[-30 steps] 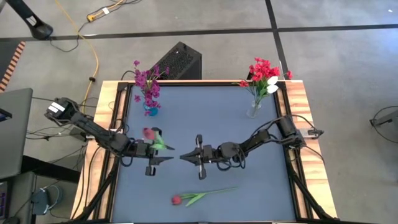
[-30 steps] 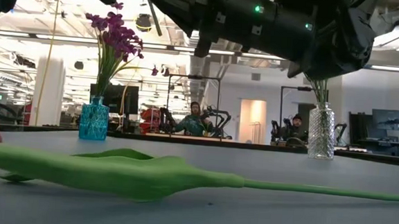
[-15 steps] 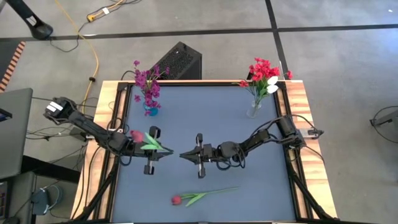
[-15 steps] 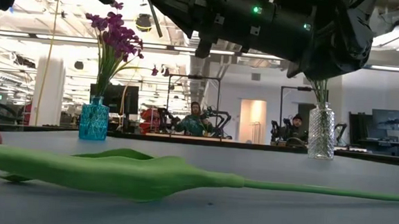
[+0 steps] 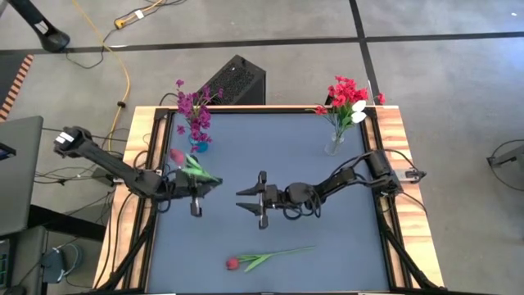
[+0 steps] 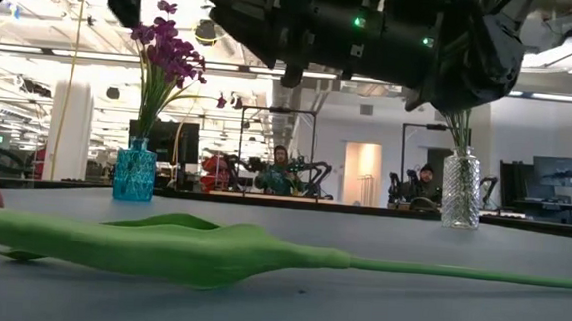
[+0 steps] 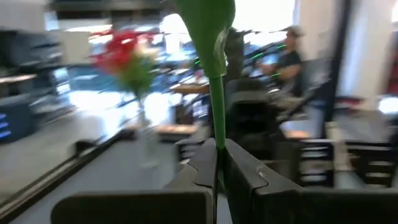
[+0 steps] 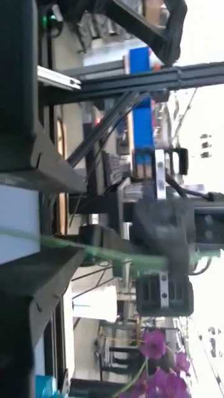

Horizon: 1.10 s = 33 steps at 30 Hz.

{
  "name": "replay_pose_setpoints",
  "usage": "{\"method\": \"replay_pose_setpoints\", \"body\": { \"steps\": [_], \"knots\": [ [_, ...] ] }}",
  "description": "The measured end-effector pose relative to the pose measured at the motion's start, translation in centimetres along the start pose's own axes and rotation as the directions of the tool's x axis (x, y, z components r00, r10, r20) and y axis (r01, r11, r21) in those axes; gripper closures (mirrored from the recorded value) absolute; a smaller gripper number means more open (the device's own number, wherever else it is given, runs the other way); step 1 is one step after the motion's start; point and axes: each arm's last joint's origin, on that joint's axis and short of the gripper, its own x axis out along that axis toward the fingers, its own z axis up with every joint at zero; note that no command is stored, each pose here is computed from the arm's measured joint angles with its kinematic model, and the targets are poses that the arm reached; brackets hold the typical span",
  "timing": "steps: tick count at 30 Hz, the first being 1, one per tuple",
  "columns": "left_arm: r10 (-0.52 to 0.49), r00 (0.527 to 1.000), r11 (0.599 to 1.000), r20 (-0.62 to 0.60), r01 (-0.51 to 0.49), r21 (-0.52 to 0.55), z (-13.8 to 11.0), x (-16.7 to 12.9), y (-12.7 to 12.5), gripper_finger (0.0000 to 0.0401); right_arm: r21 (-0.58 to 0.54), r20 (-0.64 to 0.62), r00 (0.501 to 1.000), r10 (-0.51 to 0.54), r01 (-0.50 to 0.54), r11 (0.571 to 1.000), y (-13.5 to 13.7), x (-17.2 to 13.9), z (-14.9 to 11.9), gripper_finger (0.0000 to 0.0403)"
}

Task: Sort flowers into vase by color
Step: Put the left red tulip into the blue vase

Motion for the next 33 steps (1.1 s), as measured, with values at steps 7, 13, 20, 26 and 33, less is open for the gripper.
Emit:
{"method": "replay_pose_setpoints", "body": {
  "steps": [7, 13, 20, 26, 33],
  "knots": [
    [0.221, 0.962, 0.975, -0.163, -0.221, 0.017, -0.1, -2.6, 2.4, 0.0401, -0.040, -0.149, 0.989, 0.007, -0.013, 0.999, 0.3, -0.2, -0.4, 0.0176],
    [0.279, 0.930, 0.954, -0.240, -0.297, -0.042, -0.2, -5.1, 4.3, 0.0401, -0.063, -0.389, 0.921, -0.021, -0.004, 0.998, -0.1, -0.7, 1.0, 0.0176],
    [0.400, 0.888, 0.891, -0.226, -0.435, -0.130, 0.0, -7.6, 6.3, 0.0401, -0.056, -0.525, 0.851, -0.025, -0.006, 0.998, 0.5, -1.7, 1.6, 0.0180],
    [0.395, 0.885, 0.890, -0.246, -0.435, -0.137, 0.2, -8.6, 7.0, 0.0401, -0.067, -0.540, 0.841, -0.020, -0.018, 0.998, 0.7, -1.8, 1.4, 0.0180],
    [0.609, 0.767, 0.772, -0.202, -0.632, -0.068, 1.4, -9.5, 8.1, 0.0401, -0.072, -0.563, 0.826, -0.025, -0.020, 0.997, 0.7, -2.0, 1.2, 0.0180]
  ]
}}
